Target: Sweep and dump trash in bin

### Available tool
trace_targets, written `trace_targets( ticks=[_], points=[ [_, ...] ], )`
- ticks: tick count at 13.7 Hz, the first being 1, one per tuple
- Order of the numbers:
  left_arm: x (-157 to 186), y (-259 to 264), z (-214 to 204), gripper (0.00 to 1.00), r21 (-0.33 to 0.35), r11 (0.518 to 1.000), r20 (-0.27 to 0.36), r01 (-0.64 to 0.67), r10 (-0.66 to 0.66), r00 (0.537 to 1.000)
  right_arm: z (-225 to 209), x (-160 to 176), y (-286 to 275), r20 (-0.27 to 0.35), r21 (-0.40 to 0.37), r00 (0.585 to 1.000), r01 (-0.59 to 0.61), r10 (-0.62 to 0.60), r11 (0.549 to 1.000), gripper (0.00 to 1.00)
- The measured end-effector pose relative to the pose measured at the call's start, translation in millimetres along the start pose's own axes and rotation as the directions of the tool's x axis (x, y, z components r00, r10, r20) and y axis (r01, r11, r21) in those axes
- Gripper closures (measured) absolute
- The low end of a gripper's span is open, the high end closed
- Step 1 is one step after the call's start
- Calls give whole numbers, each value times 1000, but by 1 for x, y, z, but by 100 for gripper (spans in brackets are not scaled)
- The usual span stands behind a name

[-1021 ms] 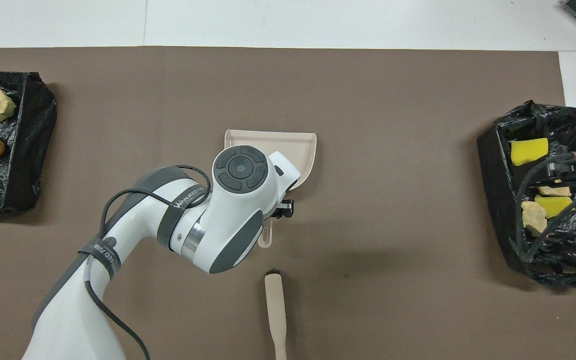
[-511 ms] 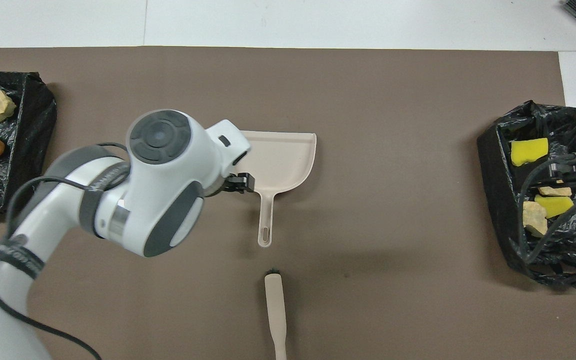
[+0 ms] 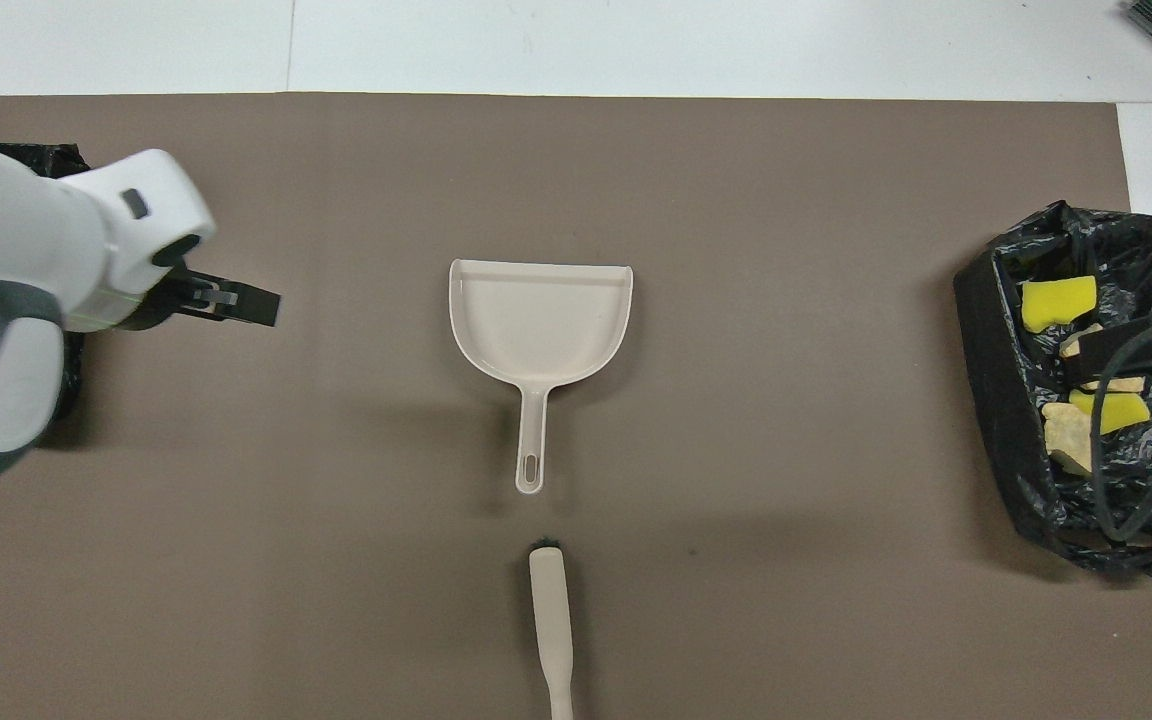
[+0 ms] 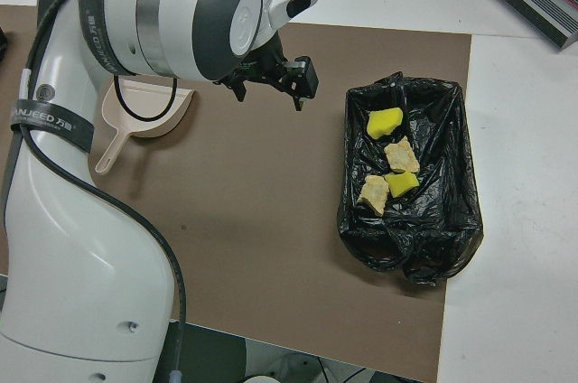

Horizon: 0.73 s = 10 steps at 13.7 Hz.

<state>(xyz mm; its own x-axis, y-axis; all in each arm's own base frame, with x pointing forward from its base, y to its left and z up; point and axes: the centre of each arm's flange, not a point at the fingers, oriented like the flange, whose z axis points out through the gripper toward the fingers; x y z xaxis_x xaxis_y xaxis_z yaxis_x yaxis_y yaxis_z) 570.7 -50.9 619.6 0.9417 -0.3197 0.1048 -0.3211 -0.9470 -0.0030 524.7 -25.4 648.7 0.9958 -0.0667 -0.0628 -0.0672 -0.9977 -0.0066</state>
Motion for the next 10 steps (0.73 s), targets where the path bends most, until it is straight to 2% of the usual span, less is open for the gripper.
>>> trace_targets(
  ticks=[4,10],
  points=[
    [-26,-8,-24,0,-18,1000,89,6,-4,996,0,-4,10,23,0,1000,-20,20,1000,0],
    [-30,-8,-25,0,-1,1000,111,7,-6,994,-3,-9,11,26,-2,999,-25,25,1000,0]
  ],
)
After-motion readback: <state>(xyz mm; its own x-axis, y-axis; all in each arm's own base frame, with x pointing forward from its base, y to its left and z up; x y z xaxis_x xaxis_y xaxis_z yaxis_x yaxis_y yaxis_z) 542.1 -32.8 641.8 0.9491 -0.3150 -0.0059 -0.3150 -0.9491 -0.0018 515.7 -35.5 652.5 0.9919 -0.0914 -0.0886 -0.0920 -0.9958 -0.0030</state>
